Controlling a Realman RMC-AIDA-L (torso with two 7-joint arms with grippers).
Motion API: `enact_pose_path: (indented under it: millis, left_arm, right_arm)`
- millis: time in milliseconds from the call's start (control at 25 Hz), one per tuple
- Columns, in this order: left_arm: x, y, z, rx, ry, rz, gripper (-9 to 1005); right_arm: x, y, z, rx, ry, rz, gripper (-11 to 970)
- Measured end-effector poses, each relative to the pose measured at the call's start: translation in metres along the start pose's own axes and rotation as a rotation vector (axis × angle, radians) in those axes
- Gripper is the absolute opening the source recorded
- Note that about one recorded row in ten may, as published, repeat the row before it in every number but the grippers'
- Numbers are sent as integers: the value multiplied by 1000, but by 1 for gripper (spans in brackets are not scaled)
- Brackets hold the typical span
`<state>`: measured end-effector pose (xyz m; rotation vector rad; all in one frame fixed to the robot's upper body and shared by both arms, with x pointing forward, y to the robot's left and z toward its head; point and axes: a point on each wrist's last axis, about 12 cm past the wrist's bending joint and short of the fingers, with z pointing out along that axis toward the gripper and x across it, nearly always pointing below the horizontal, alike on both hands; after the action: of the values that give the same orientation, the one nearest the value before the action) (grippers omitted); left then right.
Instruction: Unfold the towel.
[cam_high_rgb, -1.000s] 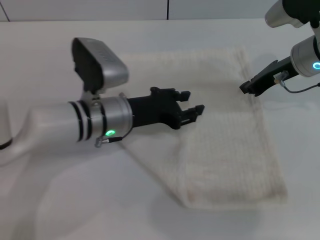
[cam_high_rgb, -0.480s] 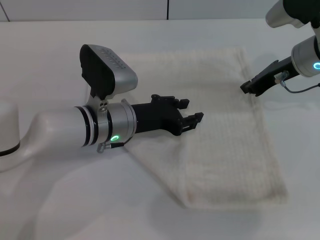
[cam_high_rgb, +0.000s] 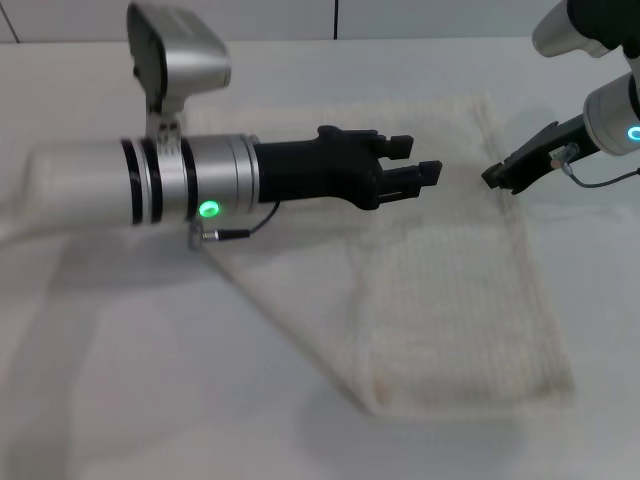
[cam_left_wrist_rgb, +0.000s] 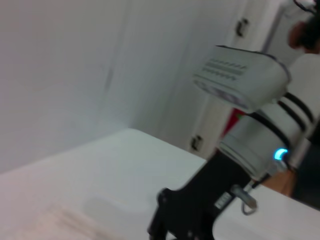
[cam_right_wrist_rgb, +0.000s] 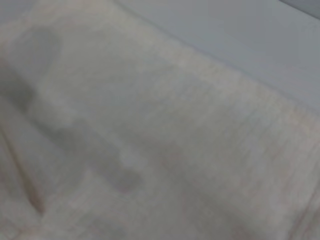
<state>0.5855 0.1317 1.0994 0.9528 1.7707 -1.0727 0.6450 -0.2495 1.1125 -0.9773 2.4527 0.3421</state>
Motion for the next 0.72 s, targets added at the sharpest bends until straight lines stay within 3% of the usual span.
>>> enact_pose_path:
  millis: [80, 200, 360, 720]
  left_arm:
    - [-3, 1, 0, 10, 36, 6, 500]
    - [-12, 5, 9, 5, 269, 50, 500]
    - [-14, 10, 17, -56, 427, 79, 500]
    - [-13, 14, 25, -141, 462, 93, 499]
  right_arm:
    - [0, 0, 0, 0, 0, 0, -1]
    - [0, 0, 0, -1, 0, 0, -1]
    - [0, 0, 0, -1, -2, 1, -1]
    - [0, 1, 1, -5, 0, 1, -1]
